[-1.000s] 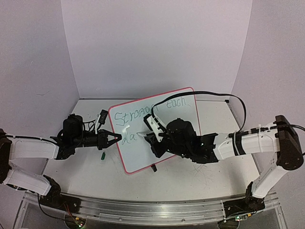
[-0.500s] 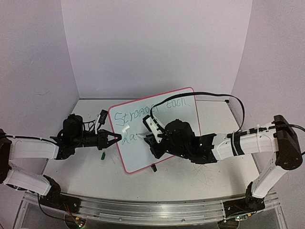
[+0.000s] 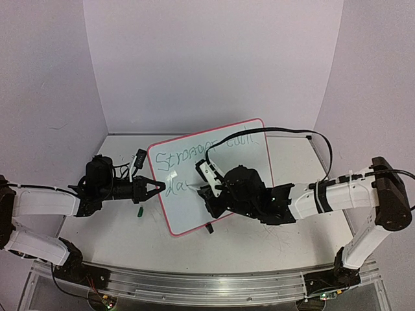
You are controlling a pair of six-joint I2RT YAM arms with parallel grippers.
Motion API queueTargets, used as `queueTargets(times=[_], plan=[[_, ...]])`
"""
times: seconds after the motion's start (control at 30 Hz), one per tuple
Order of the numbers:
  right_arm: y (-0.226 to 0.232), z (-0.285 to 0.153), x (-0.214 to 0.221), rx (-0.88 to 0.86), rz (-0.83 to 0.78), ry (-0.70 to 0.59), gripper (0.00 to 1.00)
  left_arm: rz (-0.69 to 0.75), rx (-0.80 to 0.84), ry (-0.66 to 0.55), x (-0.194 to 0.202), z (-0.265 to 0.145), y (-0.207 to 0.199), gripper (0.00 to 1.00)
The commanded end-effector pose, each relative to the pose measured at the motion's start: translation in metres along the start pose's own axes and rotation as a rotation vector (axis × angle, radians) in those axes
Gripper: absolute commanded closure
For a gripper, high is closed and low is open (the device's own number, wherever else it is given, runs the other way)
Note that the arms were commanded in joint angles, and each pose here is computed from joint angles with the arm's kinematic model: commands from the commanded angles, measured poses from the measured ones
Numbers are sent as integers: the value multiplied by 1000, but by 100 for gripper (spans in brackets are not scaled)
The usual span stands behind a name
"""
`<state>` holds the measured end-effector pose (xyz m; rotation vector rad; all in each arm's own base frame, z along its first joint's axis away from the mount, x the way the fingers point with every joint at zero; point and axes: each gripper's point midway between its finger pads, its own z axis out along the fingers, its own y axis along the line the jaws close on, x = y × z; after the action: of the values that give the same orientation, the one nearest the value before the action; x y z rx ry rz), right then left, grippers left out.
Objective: Write a sentence on the whiteboard
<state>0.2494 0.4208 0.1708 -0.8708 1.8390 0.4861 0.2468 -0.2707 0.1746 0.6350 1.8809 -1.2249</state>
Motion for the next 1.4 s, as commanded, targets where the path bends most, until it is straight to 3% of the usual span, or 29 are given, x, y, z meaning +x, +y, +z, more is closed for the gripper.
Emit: queueTargets(times=[0.0,0.4,1.03,1.37], plan=[[-25,-4,-31,103,48,-73,100,72,-44,-27,-8,-4,5,100],[-28,2,-40,103,41,-88,100,76,-46,-27,-7,-3,6,100],[10,-11,29,-34,21,85,100,76,-44,-24,-8,-2,6,100],[29,6,-7,-79,7,17,100,71,-45,-22,-8,-1,7,100]])
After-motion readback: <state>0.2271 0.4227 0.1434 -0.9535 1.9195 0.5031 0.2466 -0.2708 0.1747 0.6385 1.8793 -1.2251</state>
